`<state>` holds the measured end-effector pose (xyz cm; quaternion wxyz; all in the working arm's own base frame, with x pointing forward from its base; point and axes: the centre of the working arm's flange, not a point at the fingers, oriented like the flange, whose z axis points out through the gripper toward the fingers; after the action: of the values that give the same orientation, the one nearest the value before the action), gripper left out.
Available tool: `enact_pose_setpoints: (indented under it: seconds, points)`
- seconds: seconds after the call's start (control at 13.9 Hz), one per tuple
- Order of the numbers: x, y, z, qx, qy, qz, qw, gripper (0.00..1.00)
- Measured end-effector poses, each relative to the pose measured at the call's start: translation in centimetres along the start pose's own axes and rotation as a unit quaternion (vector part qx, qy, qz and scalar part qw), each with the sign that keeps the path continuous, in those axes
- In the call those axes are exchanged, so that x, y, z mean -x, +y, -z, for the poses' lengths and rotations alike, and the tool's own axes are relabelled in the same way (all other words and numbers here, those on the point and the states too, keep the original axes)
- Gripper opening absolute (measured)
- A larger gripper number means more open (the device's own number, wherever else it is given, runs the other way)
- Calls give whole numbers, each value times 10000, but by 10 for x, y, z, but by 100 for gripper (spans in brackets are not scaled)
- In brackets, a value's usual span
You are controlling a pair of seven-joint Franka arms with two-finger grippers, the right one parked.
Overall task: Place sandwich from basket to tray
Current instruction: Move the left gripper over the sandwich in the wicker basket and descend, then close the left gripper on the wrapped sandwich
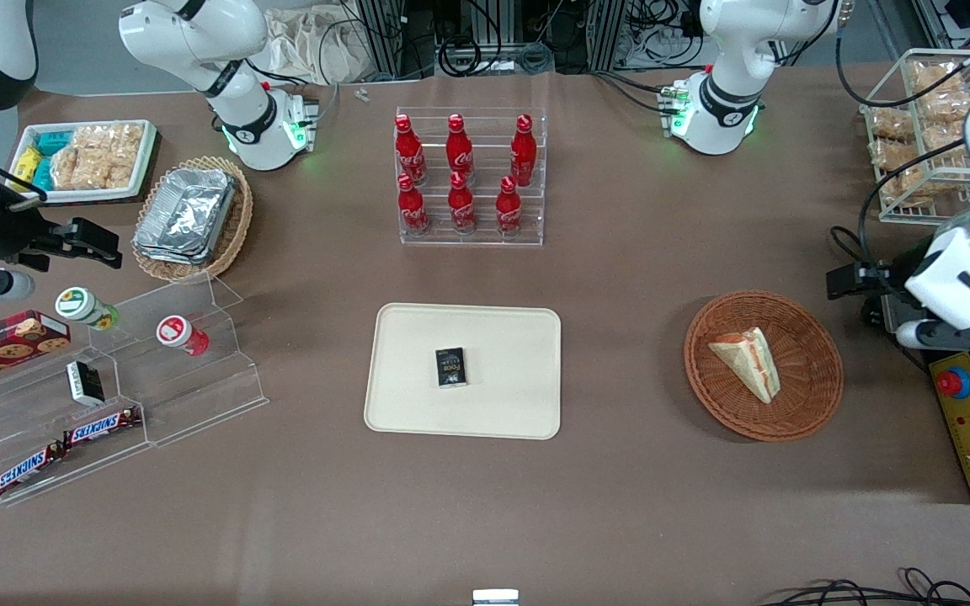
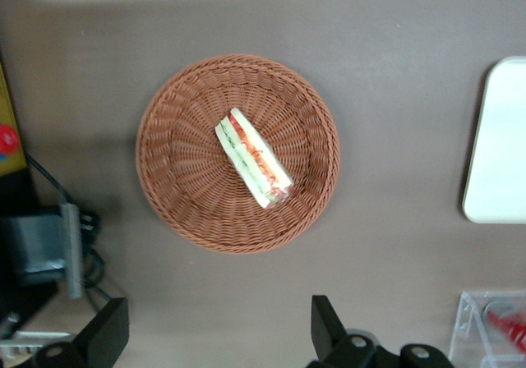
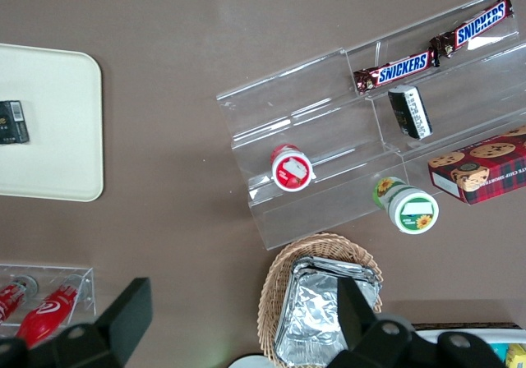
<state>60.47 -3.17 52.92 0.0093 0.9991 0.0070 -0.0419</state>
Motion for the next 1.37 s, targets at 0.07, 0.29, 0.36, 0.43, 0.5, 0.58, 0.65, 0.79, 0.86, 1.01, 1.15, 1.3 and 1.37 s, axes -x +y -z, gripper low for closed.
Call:
enact_pose_setpoints:
  seconds: [0.07, 0.29, 0.36, 0.43, 0.5, 0.58, 0.65, 0.79, 0.86, 1.01, 1.15, 1.3, 1.37]
  points:
    - [-1, 7, -11, -2, 18, 189, 9998, 100]
    - [1, 19, -47, -15, -20, 414, 9991, 99]
    - [2, 19, -60, -16, -48, 527, 9986, 99]
    - [3, 18, -72, -18, -59, 741, 9972, 99]
    - [3, 17, -85, -16, -37, 1001, 9950, 99]
    - [4, 16, -97, -8, 10, 1250, 9922, 99]
    - [5, 15, -111, -1, 43, 1471, 9891, 99]
    - [11, 13, -139, -3, 19, 1794, 9838, 99]
    - [13, 12, -152, -10, -16, 1882, 9821, 99]
    - [13, 9, -173, -23, -75, 2026, 9792, 99]
    - [5, 8, -188, 5, 43, 2265, 9740, 99]
    - [-1, 7, -201, 28, 131, 2457, 9693, 99]
    - [-3, 7, -207, 37, 154, 2516, 9677, 99]
